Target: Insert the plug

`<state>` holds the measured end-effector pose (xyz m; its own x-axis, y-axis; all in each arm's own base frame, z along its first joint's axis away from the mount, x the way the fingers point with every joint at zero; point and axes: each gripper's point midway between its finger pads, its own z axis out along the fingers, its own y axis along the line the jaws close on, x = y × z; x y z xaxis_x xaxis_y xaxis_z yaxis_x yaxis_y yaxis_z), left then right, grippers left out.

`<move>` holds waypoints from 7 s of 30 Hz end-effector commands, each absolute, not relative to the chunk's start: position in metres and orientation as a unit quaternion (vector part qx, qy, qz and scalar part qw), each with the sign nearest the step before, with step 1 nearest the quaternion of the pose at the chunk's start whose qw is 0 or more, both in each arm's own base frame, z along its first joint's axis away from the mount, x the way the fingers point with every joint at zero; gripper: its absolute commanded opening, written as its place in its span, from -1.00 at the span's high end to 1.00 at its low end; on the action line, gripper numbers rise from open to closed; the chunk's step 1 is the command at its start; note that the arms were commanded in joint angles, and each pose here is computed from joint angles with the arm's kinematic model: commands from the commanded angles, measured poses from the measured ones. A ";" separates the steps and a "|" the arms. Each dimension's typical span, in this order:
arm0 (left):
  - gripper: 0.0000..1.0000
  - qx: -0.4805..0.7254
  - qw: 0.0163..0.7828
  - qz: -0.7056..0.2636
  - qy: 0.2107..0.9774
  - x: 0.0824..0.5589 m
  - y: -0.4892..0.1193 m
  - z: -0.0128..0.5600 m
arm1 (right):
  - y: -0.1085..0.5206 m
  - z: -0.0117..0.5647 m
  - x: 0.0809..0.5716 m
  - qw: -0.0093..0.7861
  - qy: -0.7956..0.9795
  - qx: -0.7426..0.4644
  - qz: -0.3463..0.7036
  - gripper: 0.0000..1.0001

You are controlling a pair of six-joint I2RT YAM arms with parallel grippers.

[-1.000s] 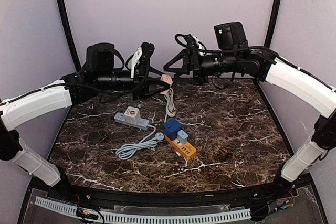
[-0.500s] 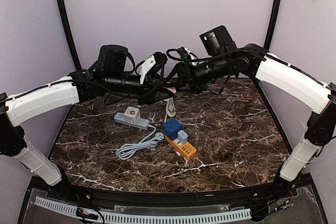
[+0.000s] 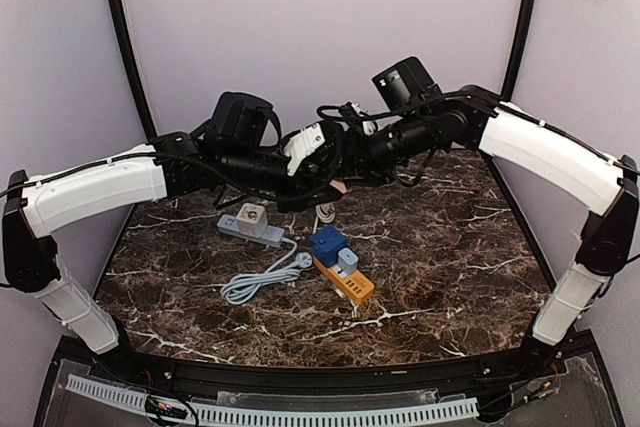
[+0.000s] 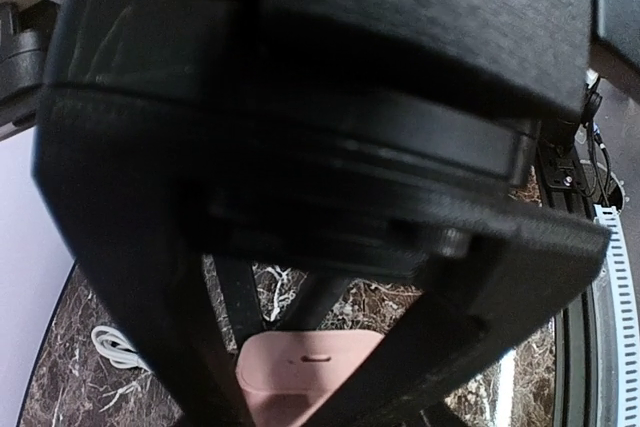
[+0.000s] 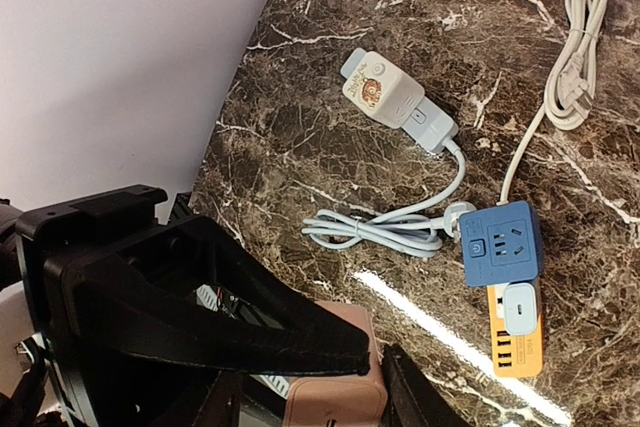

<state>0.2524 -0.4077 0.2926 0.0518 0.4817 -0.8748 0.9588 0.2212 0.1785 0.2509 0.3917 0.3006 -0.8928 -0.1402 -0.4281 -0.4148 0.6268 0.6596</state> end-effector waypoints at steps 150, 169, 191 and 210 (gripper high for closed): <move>0.10 0.373 0.181 -0.265 0.871 0.243 -0.429 0.100 | 0.186 0.256 0.237 0.246 0.952 -0.007 0.182 1.00; 0.16 0.437 0.160 -0.286 0.838 0.240 -0.476 0.090 | 0.168 0.262 0.221 0.243 0.956 0.000 0.165 1.00; -0.86 0.412 0.152 -0.283 0.853 0.198 -0.425 0.087 | 0.227 0.236 0.254 0.227 0.946 -0.090 0.213 1.00; -0.97 0.315 0.336 -0.186 0.868 0.256 -0.311 0.193 | 0.320 0.197 0.283 0.164 0.932 -0.207 0.248 1.00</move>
<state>0.2442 -0.3687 0.2028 -0.5585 0.4114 -0.7203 0.7513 0.6190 -0.2289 0.2761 0.2880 0.1940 -0.8946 -0.2458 -0.3731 -0.3885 0.8403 0.3781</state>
